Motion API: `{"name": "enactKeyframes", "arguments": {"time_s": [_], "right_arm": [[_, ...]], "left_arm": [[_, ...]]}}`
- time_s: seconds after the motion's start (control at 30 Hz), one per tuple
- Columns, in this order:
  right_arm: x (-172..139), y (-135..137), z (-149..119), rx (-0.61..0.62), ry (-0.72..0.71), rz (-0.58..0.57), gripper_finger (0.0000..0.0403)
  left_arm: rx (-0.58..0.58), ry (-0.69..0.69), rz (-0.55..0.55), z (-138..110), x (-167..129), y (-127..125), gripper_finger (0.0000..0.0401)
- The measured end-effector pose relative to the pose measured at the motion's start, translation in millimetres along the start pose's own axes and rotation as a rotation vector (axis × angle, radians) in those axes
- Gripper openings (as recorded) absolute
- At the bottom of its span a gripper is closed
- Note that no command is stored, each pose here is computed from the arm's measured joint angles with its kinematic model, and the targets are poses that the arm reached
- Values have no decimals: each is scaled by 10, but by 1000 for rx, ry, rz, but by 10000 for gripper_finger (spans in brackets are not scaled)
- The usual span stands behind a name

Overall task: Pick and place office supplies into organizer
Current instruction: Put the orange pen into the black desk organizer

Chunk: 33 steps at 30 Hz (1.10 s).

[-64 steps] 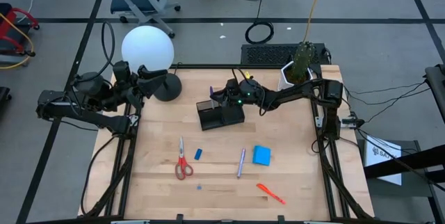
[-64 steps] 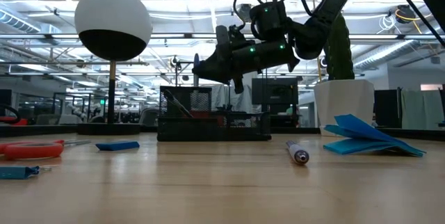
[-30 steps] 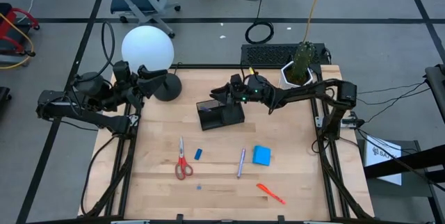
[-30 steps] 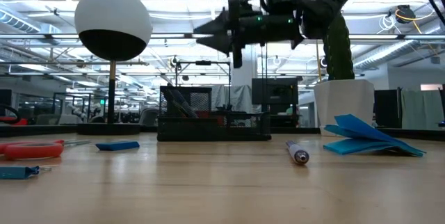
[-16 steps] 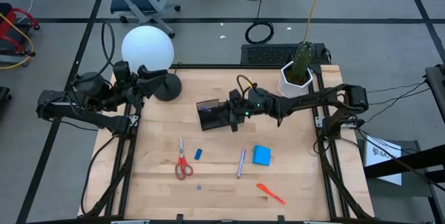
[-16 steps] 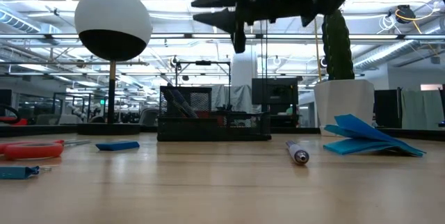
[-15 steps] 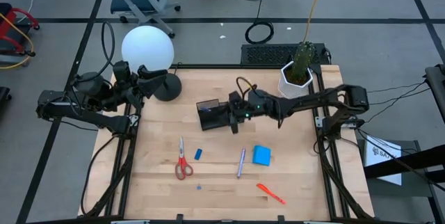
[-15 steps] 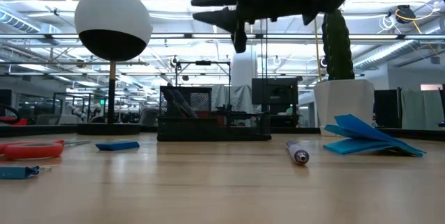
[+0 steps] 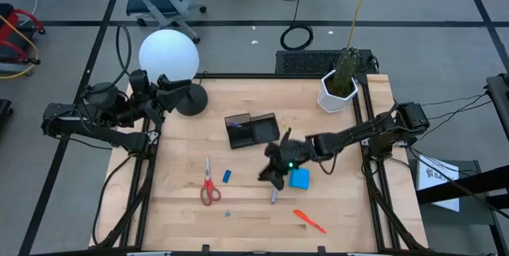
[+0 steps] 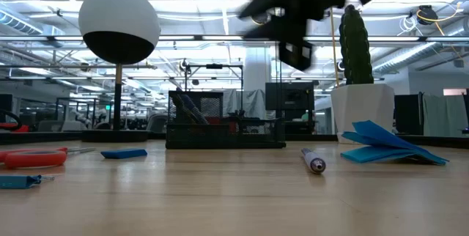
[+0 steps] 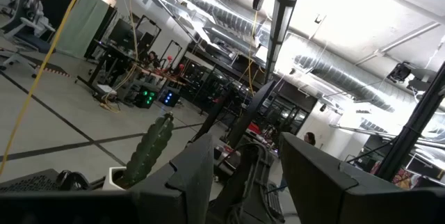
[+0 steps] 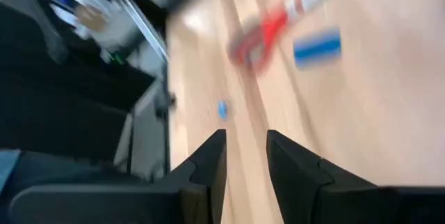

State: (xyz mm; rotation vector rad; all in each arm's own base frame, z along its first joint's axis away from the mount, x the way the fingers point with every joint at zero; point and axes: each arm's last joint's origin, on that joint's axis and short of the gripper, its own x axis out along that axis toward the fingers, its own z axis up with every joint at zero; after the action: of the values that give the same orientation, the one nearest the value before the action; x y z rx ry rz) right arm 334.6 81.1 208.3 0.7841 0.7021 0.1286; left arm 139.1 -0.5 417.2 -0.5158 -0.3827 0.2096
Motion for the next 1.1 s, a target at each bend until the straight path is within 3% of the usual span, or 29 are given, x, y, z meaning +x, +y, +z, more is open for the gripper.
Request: {"name": "enactKeyframes", "arguments": {"time_s": [0.2, 0.5, 0.8, 1.1], "right_arm": [[26, 96, -415, 187, 160, -147, 93], [-46, 234, -891, 379, 253, -381, 93], [-290, 600, -915, 306, 258, -605, 93], [-398, 861, -1009, 233, 286, -592, 93]], "left_arm": [[0, 0, 0, 0, 0, 0, 170], [0, 0, 0, 0, 0, 0, 170], [0, 0, 0, 1, -1, 0, 170], [-1, 0, -1, 1, -1, -1, 170]]}}
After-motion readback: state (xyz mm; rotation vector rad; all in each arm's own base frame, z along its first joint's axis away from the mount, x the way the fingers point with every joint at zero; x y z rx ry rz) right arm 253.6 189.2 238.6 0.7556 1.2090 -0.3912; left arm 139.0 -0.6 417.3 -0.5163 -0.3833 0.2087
